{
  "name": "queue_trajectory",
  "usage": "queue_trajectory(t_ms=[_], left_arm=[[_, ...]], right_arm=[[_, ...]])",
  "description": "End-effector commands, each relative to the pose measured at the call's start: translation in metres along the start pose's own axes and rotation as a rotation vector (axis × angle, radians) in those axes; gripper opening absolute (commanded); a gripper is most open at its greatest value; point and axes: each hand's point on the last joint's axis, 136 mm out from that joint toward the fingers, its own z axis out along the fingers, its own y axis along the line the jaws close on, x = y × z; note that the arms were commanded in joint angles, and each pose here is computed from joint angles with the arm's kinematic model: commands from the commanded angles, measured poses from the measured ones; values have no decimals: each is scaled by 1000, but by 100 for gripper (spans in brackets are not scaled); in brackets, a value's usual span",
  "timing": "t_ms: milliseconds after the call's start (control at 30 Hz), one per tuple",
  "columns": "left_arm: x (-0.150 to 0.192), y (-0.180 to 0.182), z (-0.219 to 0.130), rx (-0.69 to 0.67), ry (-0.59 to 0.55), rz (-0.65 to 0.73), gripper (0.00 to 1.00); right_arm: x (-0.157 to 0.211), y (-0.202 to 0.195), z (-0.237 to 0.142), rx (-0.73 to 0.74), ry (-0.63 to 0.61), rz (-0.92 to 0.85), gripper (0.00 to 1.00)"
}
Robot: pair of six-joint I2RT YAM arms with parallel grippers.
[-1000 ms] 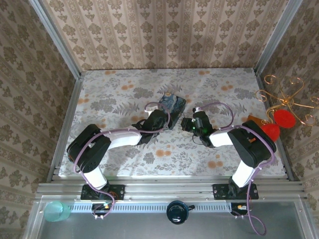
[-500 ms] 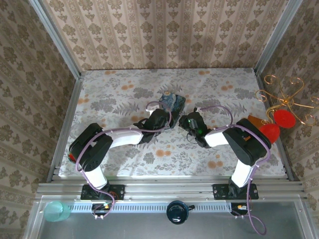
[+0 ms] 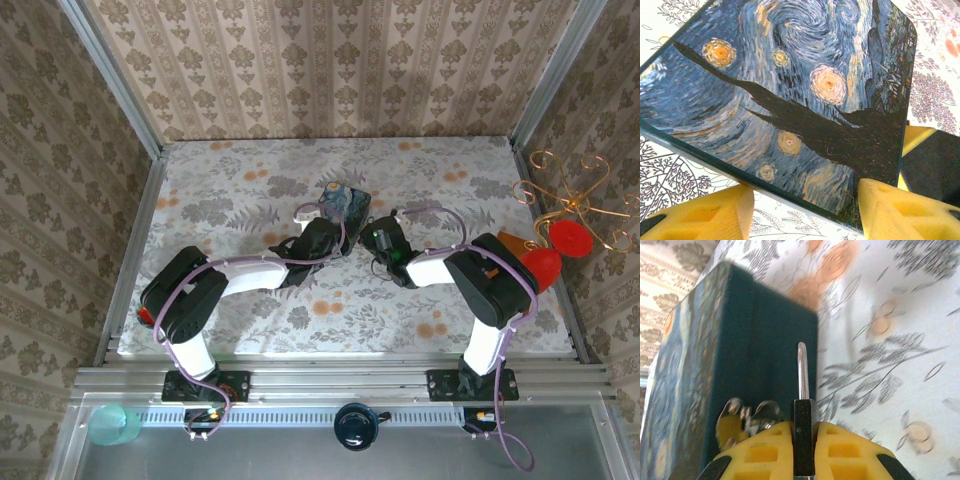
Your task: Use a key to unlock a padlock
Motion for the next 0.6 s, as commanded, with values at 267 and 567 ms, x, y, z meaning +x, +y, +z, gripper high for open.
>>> queue_trajectory(t_ms=[267,567], left_arm=[[33,36,-3,-92,135,69,58],[3,26,-29,48,84,221,65]], right_arm=[[-11,-18,-14,118,74,-104,0],[11,-55,-37,177,250,-178,19]])
